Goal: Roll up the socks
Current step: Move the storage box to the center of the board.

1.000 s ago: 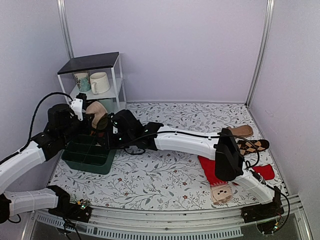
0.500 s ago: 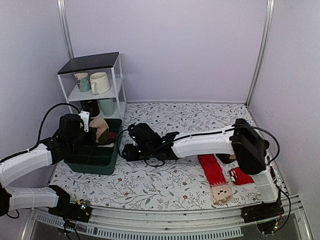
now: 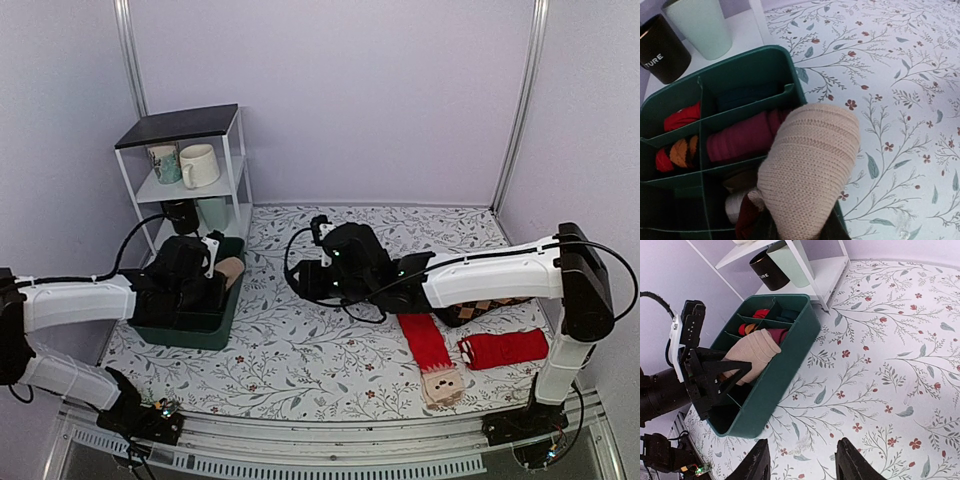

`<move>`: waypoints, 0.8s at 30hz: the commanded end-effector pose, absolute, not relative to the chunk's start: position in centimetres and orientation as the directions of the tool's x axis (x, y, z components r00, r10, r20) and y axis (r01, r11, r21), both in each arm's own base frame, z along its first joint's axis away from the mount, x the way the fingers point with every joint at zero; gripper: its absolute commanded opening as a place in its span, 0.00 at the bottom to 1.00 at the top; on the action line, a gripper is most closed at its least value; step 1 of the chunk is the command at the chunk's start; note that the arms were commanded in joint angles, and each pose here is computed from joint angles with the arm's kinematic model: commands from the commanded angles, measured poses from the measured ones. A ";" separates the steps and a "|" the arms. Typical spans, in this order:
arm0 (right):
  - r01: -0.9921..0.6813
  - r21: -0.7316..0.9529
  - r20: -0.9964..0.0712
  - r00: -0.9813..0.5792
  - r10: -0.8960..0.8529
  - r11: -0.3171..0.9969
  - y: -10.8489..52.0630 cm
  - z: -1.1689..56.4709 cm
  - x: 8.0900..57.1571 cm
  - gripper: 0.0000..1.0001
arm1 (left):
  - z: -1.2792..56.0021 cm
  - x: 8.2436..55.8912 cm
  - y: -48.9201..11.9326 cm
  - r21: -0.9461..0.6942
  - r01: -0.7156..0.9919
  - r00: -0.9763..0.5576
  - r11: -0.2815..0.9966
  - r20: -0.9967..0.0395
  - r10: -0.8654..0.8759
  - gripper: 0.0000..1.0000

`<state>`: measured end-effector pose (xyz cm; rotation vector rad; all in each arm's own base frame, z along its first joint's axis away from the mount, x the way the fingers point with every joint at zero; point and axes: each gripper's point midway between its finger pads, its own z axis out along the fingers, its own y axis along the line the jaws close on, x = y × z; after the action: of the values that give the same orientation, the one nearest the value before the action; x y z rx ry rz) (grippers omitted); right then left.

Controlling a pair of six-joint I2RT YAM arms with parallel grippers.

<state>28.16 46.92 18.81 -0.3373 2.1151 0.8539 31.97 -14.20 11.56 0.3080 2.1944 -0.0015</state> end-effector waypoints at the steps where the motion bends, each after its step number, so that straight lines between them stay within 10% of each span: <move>1: -0.490 0.475 -0.798 -0.589 0.123 0.731 44.4 22.1 28.0 0.43 | 11.7 32.4 -17.2 0.043 0.292 -0.577 0.956 -0.789 0.211 0.00; 24: -0.304 0.441 -0.807 -0.546 0.225 0.845 33.5 22.5 26.4 0.43 | 13.1 36.7 -27.8 -0.152 0.475 -0.474 0.867 -0.874 0.107 0.00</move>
<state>26.34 35.62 22.51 -0.1091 2.0400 0.7355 35.99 -23.68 10.80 0.3471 2.1330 -0.3390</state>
